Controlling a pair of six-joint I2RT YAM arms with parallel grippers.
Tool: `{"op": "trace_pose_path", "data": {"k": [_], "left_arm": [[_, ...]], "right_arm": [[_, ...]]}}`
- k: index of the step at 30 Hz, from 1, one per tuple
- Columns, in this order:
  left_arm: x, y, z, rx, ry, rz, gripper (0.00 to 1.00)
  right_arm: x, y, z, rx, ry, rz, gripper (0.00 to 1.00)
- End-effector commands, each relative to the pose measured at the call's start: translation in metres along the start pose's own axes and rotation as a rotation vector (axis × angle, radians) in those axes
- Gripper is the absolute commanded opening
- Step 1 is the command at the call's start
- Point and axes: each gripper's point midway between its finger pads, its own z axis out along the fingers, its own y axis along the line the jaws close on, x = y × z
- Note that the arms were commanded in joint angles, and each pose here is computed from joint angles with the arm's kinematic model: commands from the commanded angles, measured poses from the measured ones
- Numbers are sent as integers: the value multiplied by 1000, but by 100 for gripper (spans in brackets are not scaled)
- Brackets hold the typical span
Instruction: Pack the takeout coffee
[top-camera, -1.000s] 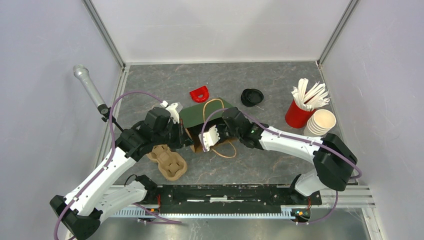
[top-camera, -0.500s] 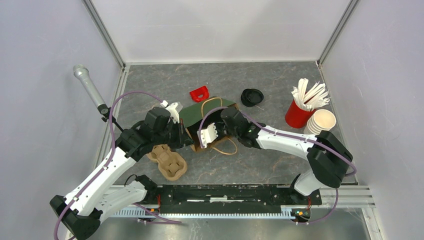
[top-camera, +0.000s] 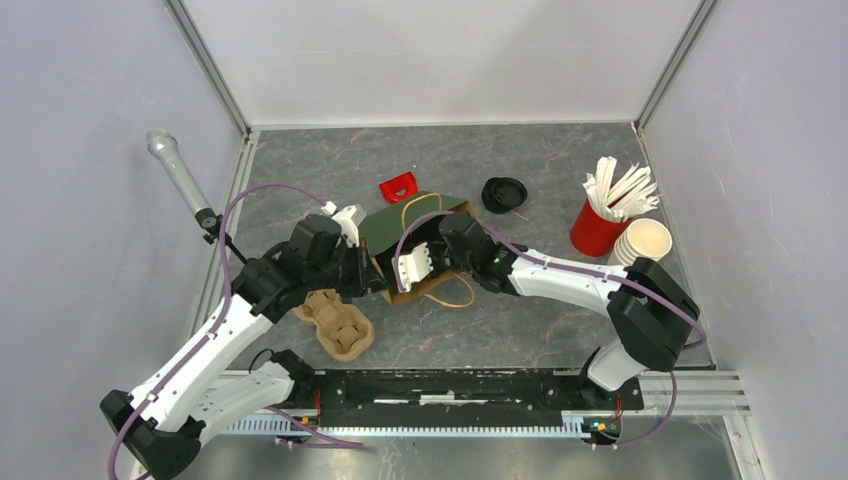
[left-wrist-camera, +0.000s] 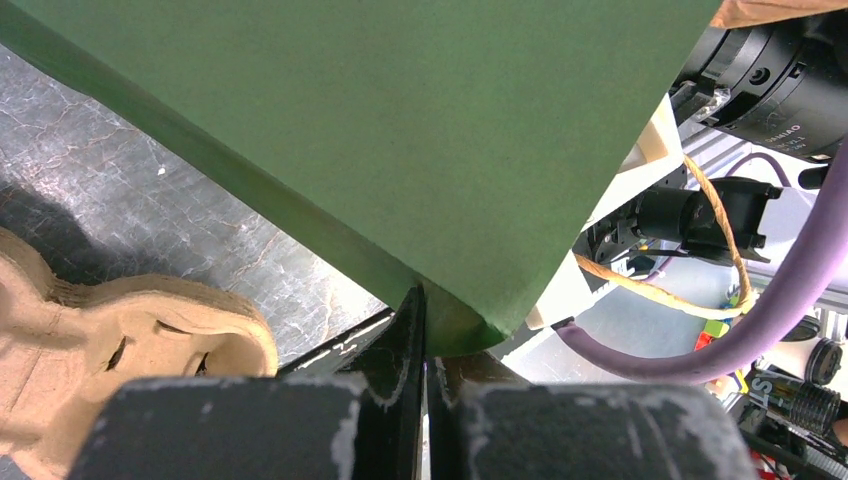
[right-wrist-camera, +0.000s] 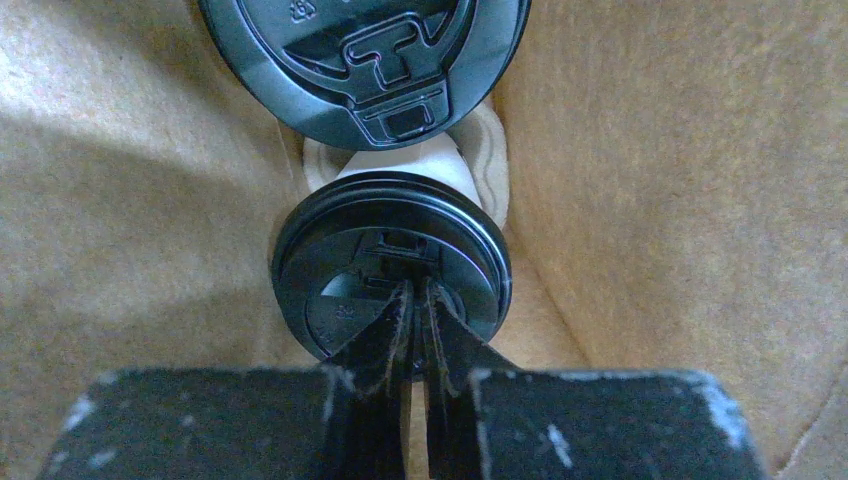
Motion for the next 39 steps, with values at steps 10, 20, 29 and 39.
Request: {"op": "trace_pose_path", "data": {"k": [10,20,29,39], "left_arm": [[-9,-18,-7,65,-27,-27,2],[-14,-25,-10,85,-35,-37,2],[-22,-41,-15,135,-35,-37,2],[-28,-50,-18,158,-36,-52,2]], "right_arm": [[6,-12,-10,35,20,30,10],[8,-13,-31,47,25,46,10],[-3,-32,-60,85,-13,85,11],[-11,-56,-97,153,-44,126,12]]}}
